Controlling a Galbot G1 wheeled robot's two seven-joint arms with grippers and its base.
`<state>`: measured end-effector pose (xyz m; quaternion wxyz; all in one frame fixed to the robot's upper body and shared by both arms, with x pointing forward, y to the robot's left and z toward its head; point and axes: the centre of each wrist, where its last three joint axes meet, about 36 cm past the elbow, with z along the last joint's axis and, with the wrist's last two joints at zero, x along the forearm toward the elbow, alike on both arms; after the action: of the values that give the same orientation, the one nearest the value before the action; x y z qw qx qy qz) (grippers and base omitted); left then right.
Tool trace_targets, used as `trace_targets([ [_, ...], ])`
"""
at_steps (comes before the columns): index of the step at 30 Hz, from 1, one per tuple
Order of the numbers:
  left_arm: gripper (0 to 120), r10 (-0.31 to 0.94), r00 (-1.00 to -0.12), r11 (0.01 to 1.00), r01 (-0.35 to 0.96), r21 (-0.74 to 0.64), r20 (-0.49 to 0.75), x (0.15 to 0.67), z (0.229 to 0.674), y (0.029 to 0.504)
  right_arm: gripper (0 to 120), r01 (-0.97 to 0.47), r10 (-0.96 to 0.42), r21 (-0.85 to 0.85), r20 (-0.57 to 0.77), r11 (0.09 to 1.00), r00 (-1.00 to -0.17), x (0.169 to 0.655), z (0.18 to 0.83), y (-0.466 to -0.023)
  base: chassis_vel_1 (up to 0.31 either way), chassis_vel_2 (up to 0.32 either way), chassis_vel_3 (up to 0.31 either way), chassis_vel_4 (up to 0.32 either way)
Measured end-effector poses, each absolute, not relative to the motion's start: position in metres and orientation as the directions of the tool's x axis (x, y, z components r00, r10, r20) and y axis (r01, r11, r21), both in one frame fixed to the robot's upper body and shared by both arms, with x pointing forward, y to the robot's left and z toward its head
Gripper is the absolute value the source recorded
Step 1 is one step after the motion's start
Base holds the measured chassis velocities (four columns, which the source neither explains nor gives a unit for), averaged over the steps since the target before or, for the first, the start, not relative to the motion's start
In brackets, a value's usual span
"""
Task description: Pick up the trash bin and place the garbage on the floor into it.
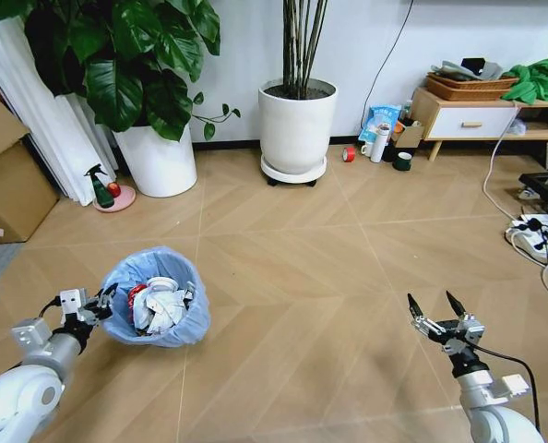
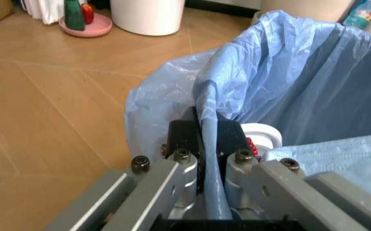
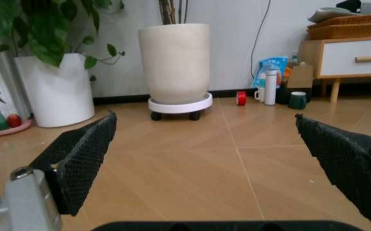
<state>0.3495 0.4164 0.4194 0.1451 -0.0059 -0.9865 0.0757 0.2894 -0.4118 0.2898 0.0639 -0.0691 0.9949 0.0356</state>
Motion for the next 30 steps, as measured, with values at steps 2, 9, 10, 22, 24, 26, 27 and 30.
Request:
trace_targets([
  [2, 0, 0.038, -0.957, 0.988, -0.007, -0.153, 0.286, 0.3493, 0.4192, 0.4146, 100, -0.148, -0.14, 0.055, -0.134, 0.987, -0.981, 0.2895, 0.2917, -0.4121, 0.15, -0.171, -0.17, 0.156],
  [9, 0, 0.043, -0.956, 0.988, -0.003, -0.158, 0.289, 0.3488, 0.4178, 0.4113, 100, -0.155, -0.147, 0.049, -0.133, 0.987, -0.98, 0.2887, 0.2898, -0.412, 0.182, -0.178, -0.181, 0.17],
  [10, 0, 0.043, -0.956, 0.988, -0.003, -0.158, 0.289, 0.3488, 0.4178, 0.4113, 100, -0.155, -0.147, 0.049, -0.133, 0.987, -0.98, 0.2887, 0.2898, -0.412, 0.205, -0.165, -0.187, 0.17],
  [22, 0, 0.043, -0.957, 0.987, -0.004, -0.16, 0.288, 0.3518, 0.4172, 0.41, 100, -0.156, -0.148, 0.052, -0.136, 0.986, -0.98, 0.2905, 0.2884, -0.4105, 0.207, -0.134, -0.208, 0.134],
  [24, 0, 0.043, -0.957, 0.987, -0.004, -0.16, 0.289, 0.3527, 0.4169, 0.41, 100, -0.158, -0.15, 0.051, -0.138, 0.986, -0.979, 0.2912, 0.2889, -0.4107, 0.2, -0.117, -0.222, 0.131],
  [26, 0, 0.043, -0.956, 0.987, -0.004, -0.16, 0.289, 0.3531, 0.4169, 0.4101, 100, -0.159, -0.15, 0.05, -0.139, 0.986, -0.979, 0.2917, 0.2891, -0.4109, 0.212, -0.133, -0.24, 0.142],
  [27, 0, 0.043, -0.956, 0.987, -0.004, -0.16, 0.29, 0.3533, 0.4168, 0.4102, 100, -0.159, -0.151, 0.05, -0.139, 0.986, -0.979, 0.2918, 0.2892, -0.411, 0.213, -0.171, -0.244, 0.144],
  [30, 0, 0.042, -0.957, 0.987, -0.005, -0.16, 0.289, 0.3545, 0.4174, 0.411, 100, -0.159, -0.151, 0.049, -0.141, 0.986, -0.978, 0.2923, 0.2896, -0.4111, 0.217, -0.179, -0.227, 0.17],
])
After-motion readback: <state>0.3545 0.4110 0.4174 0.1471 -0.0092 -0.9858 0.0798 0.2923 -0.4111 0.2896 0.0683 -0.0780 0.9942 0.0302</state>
